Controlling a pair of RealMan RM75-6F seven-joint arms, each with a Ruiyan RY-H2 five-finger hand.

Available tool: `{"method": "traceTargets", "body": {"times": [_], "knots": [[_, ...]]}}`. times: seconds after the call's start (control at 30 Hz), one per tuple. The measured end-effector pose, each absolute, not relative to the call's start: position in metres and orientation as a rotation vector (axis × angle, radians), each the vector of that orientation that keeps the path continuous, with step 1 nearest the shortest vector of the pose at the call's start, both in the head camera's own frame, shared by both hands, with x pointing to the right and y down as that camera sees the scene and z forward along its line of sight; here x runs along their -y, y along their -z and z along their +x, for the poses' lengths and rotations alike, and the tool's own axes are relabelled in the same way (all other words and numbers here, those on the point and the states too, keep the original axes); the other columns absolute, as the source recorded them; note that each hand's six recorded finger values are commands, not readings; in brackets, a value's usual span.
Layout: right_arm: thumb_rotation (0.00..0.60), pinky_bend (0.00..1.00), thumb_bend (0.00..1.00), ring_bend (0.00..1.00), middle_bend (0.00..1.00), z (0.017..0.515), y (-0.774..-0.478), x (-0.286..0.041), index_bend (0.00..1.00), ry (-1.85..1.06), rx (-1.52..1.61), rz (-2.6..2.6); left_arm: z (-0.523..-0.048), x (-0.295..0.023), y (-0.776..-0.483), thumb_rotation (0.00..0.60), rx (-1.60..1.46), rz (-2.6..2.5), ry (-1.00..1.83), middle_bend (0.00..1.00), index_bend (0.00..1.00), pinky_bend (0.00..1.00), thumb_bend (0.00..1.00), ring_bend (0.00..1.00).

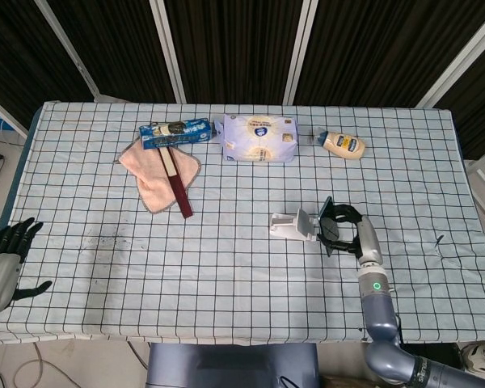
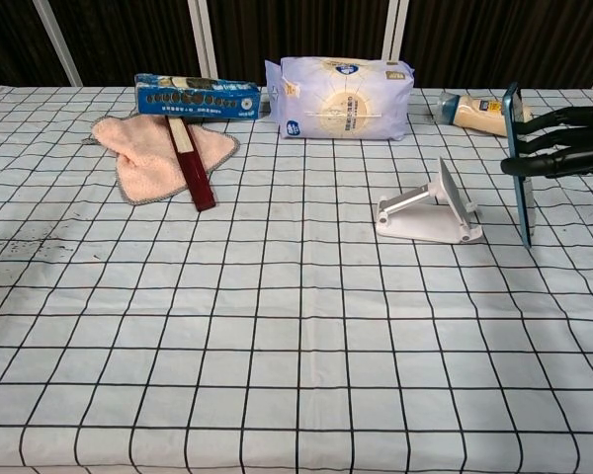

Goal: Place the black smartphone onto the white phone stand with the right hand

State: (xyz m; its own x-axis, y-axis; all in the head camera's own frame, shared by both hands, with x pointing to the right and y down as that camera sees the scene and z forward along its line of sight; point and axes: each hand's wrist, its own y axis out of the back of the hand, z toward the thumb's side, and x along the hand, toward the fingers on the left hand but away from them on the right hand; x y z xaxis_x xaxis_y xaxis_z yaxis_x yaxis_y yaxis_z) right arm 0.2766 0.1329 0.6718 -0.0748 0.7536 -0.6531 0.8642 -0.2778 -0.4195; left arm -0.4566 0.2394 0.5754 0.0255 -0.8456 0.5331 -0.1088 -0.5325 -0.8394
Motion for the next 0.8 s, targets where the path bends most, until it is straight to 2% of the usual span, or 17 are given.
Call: {"method": "traceTargets", "body": {"times": [0.8], "knots": [[0.600, 0.19, 0.72, 0.56, 0.61, 0.262, -0.695, -0.125, 0.70, 1.054, -1.881, 2.184, -0.456, -0.240, -0.576, 0.600, -0.988, -1.730, 1.569, 0.00, 0.00, 0.00, 0.00, 0.00]]}}
